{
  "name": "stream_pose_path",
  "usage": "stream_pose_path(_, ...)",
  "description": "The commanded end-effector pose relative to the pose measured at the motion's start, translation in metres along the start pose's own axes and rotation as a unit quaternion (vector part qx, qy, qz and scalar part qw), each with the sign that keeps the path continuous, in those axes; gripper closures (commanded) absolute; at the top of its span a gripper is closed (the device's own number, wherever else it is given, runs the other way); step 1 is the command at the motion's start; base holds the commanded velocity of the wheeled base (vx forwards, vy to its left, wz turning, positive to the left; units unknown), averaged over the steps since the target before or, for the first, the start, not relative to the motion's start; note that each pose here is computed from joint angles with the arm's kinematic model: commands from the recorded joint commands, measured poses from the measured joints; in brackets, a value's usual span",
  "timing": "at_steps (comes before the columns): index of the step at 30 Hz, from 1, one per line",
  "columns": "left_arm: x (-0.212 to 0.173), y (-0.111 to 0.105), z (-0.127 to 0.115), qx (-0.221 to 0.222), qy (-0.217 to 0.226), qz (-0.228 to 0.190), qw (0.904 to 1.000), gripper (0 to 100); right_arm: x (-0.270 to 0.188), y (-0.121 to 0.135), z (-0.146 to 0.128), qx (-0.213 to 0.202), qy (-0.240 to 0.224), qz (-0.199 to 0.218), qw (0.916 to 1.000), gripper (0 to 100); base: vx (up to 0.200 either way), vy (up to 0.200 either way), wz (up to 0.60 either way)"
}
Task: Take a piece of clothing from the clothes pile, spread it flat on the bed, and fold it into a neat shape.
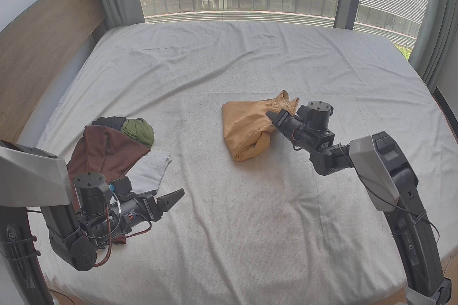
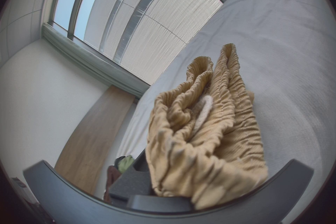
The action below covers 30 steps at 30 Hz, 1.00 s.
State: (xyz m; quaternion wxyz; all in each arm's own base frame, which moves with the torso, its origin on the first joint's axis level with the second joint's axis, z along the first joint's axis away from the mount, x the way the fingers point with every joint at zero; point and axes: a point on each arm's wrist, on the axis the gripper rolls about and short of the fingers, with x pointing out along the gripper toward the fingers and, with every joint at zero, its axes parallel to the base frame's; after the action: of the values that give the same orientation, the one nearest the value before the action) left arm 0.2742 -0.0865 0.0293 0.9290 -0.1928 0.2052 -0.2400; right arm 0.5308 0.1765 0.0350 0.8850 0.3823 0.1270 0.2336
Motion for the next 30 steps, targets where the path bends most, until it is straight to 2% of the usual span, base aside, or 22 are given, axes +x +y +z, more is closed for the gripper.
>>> stream_pose_path(1,-0.001,0.0,0.001,0.001,-0.003,-0.001,1.0,0,0.002,-0.031,-0.021,0.006,0.012,-0.034,0.9993,100,0.0,0.0,0.0)
stream_pose_path(8,-0.002,-0.001,0.003,0.001,-0.006,0.0,1.0,0,-0.001,-0.007,-0.004,-0.01,-0.013,-0.02,0.9997,100,0.0,0.0,0.0)
stream_pose_path(15,-0.002,-0.001,0.003,0.001,-0.006,-0.001,1.0,0,-0.005,-0.018,-0.015,-0.032,-0.002,-0.043,0.9986,100,0.0,0.0,0.0)
stream_pose_path(19,-0.002,-0.001,0.003,0.001,-0.005,-0.001,1.0,0,-0.007,-0.024,-0.02,-0.031,0.001,-0.057,0.9979,100,0.0,0.0,0.0)
stream_pose_path(27,-0.002,-0.001,0.003,0.001,-0.005,-0.002,1.0,0,-0.01,-0.026,-0.023,-0.031,0.003,-0.06,0.9977,100,0.0,0.0,0.0)
stream_pose_path(28,-0.002,-0.001,0.003,0.001,-0.005,-0.002,1.0,0,-0.01,-0.026,-0.023,-0.031,0.003,-0.06,0.9977,0,0.0,0.0,0.0)
stream_pose_path(30,-0.003,-0.002,0.003,0.001,-0.006,-0.001,1.0,0,-0.013,-0.026,-0.022,-0.036,0.003,-0.063,0.9973,0,0.0,0.0,0.0)
